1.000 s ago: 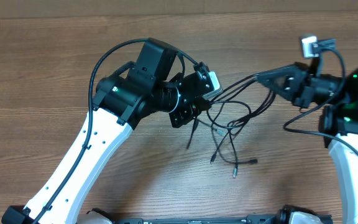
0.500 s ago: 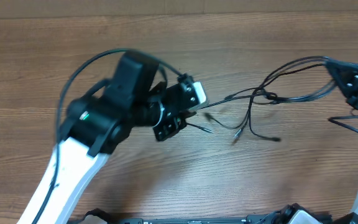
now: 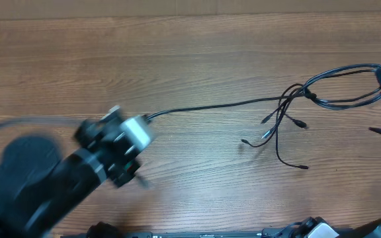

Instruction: Untangle cables

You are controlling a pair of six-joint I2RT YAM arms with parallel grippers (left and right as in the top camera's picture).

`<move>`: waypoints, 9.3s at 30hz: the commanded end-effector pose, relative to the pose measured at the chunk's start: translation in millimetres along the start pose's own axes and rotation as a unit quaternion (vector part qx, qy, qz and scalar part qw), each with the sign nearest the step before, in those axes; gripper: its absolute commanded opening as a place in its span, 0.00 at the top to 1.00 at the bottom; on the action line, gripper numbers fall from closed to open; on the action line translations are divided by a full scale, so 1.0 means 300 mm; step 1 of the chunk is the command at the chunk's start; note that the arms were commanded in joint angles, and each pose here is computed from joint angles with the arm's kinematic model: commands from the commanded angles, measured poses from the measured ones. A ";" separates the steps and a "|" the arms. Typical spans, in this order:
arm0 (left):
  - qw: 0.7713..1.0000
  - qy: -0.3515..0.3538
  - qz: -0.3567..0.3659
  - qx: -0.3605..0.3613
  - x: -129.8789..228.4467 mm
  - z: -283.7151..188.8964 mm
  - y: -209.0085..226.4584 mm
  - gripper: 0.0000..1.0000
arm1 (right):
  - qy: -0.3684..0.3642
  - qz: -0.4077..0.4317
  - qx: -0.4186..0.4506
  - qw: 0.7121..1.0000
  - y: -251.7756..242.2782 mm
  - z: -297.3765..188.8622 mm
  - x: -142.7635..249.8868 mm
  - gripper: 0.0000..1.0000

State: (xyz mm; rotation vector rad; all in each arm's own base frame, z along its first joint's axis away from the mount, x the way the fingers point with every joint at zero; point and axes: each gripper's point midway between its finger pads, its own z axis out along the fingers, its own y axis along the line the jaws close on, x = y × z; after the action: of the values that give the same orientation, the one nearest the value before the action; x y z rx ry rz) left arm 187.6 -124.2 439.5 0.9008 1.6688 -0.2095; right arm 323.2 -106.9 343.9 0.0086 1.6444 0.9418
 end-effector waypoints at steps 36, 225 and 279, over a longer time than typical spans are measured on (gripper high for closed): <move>0.953 0.057 -0.291 -0.061 0.114 -0.037 0.034 0.58 | 0.244 -0.042 -0.382 0.891 0.640 0.399 0.483 0.00; 0.968 0.074 -0.219 -0.097 -0.080 0.413 0.362 0.96 | 0.339 -0.257 -0.107 0.899 0.785 0.882 1.201 0.96; 0.949 0.185 -0.220 -0.128 0.107 0.488 0.379 0.96 | -0.138 -0.351 0.414 0.829 0.370 0.753 0.120 0.96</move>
State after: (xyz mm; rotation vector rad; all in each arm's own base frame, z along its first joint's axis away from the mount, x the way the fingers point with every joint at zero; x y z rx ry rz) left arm 360.6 -112.5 409.8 0.3625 2.1550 -0.1206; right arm 460.3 79.6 359.3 0.1836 1.5112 -0.4552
